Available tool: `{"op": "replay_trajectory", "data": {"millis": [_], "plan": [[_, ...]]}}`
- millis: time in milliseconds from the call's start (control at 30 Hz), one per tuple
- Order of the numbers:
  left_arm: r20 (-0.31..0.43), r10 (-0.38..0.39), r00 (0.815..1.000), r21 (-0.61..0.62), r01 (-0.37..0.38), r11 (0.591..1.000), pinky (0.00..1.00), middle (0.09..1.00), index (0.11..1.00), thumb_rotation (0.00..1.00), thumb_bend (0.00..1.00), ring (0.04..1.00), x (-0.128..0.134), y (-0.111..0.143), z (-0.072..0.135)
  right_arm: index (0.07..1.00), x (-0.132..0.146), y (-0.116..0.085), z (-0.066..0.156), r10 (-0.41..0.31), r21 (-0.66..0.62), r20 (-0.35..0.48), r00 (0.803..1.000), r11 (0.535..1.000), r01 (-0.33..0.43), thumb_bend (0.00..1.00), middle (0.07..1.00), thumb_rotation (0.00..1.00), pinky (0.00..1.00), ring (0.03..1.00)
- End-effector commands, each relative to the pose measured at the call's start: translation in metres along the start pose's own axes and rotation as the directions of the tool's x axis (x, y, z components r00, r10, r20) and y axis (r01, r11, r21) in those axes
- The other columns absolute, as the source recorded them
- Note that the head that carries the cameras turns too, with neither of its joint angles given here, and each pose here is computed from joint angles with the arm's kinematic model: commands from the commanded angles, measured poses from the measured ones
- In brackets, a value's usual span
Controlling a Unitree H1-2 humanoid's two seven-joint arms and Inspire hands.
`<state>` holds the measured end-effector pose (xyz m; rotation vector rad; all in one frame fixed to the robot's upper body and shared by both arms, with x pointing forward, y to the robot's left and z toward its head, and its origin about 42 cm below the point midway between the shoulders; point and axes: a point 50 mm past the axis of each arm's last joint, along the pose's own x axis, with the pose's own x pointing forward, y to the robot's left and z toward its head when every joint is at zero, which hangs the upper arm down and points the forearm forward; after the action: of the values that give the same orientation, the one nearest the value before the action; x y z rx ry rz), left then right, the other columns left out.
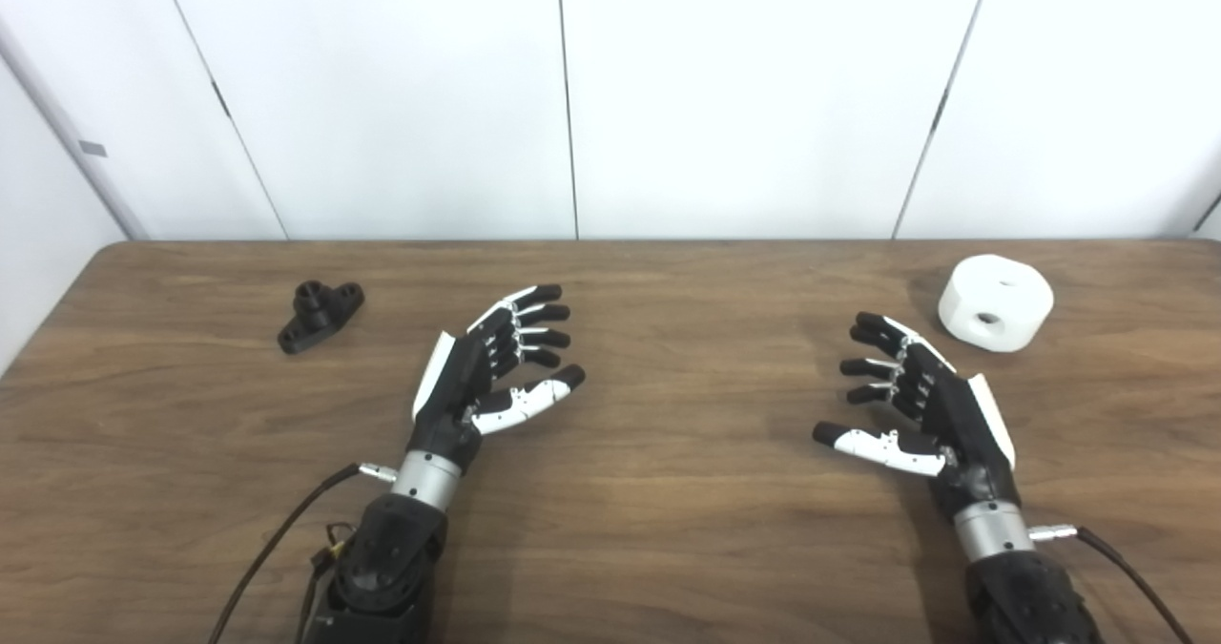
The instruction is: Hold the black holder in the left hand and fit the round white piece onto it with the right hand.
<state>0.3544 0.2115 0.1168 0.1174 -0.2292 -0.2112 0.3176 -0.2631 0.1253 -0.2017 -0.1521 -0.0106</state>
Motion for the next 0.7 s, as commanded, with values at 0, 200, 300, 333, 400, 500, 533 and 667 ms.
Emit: {"op": "replay_trajectory", "data": {"millis": [0, 200, 300, 333, 400, 500, 533, 667], "plan": [[-0.044, -0.001, 0.999, 0.003, 0.001, 1.000, 0.61, 0.765, 0.799, 0.09, 0.65, 0.682, -0.016, -0.001, -0.016, 0.817, 0.005, -0.003, 0.013, -0.008, -0.008, 0.077, 0.997, 1.000, 0.009, 0.76, 0.817, 0.00, 0.56, 0.694], [-0.044, 0.007, 0.999, -0.004, -0.008, 1.000, 0.59, 0.759, 0.797, 0.07, 0.66, 0.676, -0.015, 0.000, -0.016, 0.807, 0.005, -0.003, 0.014, -0.015, 0.003, 0.074, 0.997, 1.000, 0.015, 0.75, 0.817, 0.00, 0.57, 0.697], [-0.049, 0.008, 0.999, -0.010, -0.008, 1.000, 0.60, 0.759, 0.796, 0.08, 0.66, 0.678, -0.015, -0.001, -0.016, 0.808, 0.006, -0.003, 0.014, -0.014, 0.003, 0.074, 0.997, 1.000, 0.014, 0.75, 0.820, 0.00, 0.56, 0.695], [-0.049, 0.007, 0.999, -0.015, -0.008, 1.000, 0.61, 0.759, 0.795, 0.08, 0.66, 0.678, -0.014, -0.001, -0.016, 0.808, 0.006, -0.004, 0.014, -0.015, 0.000, 0.075, 0.997, 1.000, 0.015, 0.75, 0.820, 0.00, 0.56, 0.695], [-0.042, 0.008, 0.999, -0.011, -0.008, 1.000, 0.60, 0.757, 0.792, 0.08, 0.66, 0.674, -0.014, -0.003, -0.017, 0.805, 0.006, -0.006, 0.013, -0.016, 0.000, 0.075, 0.997, 1.000, 0.016, 0.75, 0.819, 0.00, 0.57, 0.694], [-0.052, 0.005, 0.999, -0.007, -0.005, 1.000, 0.60, 0.756, 0.791, 0.09, 0.67, 0.671, -0.012, -0.009, -0.017, 0.806, 0.007, -0.011, 0.010, -0.012, 0.002, 0.076, 0.997, 1.000, 0.012, 0.75, 0.819, 0.00, 0.56, 0.697], [-0.059, 0.002, 0.998, -0.002, -0.002, 1.000, 0.60, 0.756, 0.791, 0.11, 0.67, 0.671, -0.011, -0.012, -0.017, 0.806, 0.007, -0.014, 0.009, -0.010, 0.001, 0.078, 0.997, 1.000, 0.010, 0.75, 0.819, 0.00, 0.56, 0.696], [-0.071, -0.001, 0.997, -0.045, -0.003, 0.999, 0.60, 0.760, 0.790, 0.10, 0.69, 0.679, -0.006, -0.026, -0.018, 0.816, 0.007, -0.027, 0.007, -0.017, 0.004, 0.071, 0.997, 1.000, 0.017, 0.74, 0.818, 0.02, 0.56, 0.698]]}}
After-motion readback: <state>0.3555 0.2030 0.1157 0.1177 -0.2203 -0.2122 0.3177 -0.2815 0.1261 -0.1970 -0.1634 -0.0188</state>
